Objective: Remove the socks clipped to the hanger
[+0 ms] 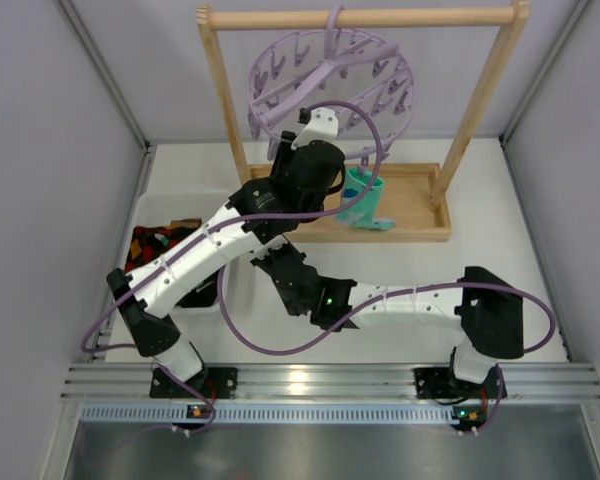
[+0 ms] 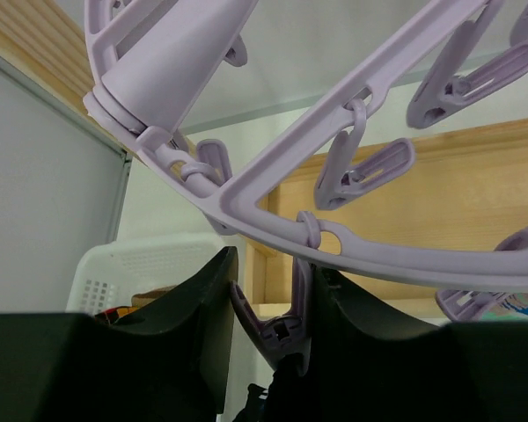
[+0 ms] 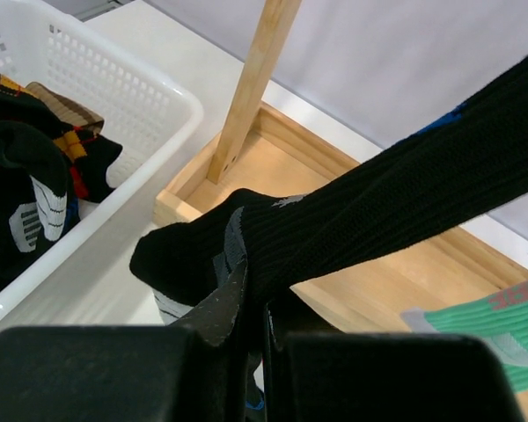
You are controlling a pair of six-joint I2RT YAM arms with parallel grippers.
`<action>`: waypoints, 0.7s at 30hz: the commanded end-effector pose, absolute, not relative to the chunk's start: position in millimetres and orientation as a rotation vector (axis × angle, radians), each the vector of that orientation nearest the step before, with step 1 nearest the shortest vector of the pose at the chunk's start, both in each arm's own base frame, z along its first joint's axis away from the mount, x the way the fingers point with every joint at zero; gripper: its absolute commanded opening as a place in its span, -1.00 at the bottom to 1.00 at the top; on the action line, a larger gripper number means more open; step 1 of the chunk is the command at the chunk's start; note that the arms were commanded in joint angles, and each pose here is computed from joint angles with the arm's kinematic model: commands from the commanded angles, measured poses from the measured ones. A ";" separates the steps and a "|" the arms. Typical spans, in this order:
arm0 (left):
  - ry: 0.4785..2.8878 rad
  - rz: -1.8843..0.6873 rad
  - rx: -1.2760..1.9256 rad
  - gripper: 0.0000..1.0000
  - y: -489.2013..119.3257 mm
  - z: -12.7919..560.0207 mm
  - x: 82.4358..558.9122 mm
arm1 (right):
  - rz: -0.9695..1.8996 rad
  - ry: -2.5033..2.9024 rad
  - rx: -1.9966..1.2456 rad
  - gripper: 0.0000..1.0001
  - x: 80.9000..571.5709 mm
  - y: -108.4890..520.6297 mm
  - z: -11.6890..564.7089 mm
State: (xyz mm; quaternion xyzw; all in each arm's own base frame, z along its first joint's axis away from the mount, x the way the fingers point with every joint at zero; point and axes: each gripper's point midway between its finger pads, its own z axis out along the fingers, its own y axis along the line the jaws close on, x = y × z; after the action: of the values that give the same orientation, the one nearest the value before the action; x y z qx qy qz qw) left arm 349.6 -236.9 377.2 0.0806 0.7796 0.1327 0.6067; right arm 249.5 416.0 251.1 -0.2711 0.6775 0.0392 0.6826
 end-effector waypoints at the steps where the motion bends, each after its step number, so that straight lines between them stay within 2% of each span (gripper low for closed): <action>1: 1.774 0.281 0.141 -0.21 -233.7 395.3 356.6 | 0.171 1.484 -0.642 -1.00 230.8 438.7 261.4; 2: 1.775 0.284 0.139 -0.25 -233.2 394.2 358.3 | 0.172 1.483 -0.643 -1.00 230.1 439.1 261.4; 3: 1.777 0.287 0.142 -0.43 -233.2 393.0 358.9 | 0.171 1.484 -0.647 -1.00 229.5 439.5 260.1; 9: 1.785 0.270 0.137 -0.69 -231.9 391.4 360.6 | 0.182 1.486 -0.644 -1.00 226.6 434.4 259.1; 10: 1.784 0.265 0.134 -0.80 -232.1 392.1 360.5 | 0.177 1.494 -0.654 -1.00 225.0 431.0 252.2; 12: 1.786 0.246 0.136 -0.80 -233.0 392.5 359.3 | 0.204 1.501 -0.631 -1.00 222.1 424.7 251.0; 16: 1.794 0.193 0.132 -0.66 -232.8 391.6 356.2 | 0.282 1.540 -0.646 -1.00 208.8 404.7 220.8; 19: 1.800 0.148 0.134 -0.34 -231.6 393.2 353.0 | 0.412 1.539 -0.666 -1.00 194.6 397.7 216.6; 21: 1.795 0.137 0.125 0.01 -227.3 396.2 349.3 | 0.474 1.530 -0.655 -1.00 190.0 390.8 225.5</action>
State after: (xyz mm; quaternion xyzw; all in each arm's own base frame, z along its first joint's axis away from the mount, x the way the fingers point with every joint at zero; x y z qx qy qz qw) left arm 358.2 -240.2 370.6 0.0861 0.7906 0.0980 0.5983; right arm 205.9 383.5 178.3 -0.3340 0.6941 0.0974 0.6302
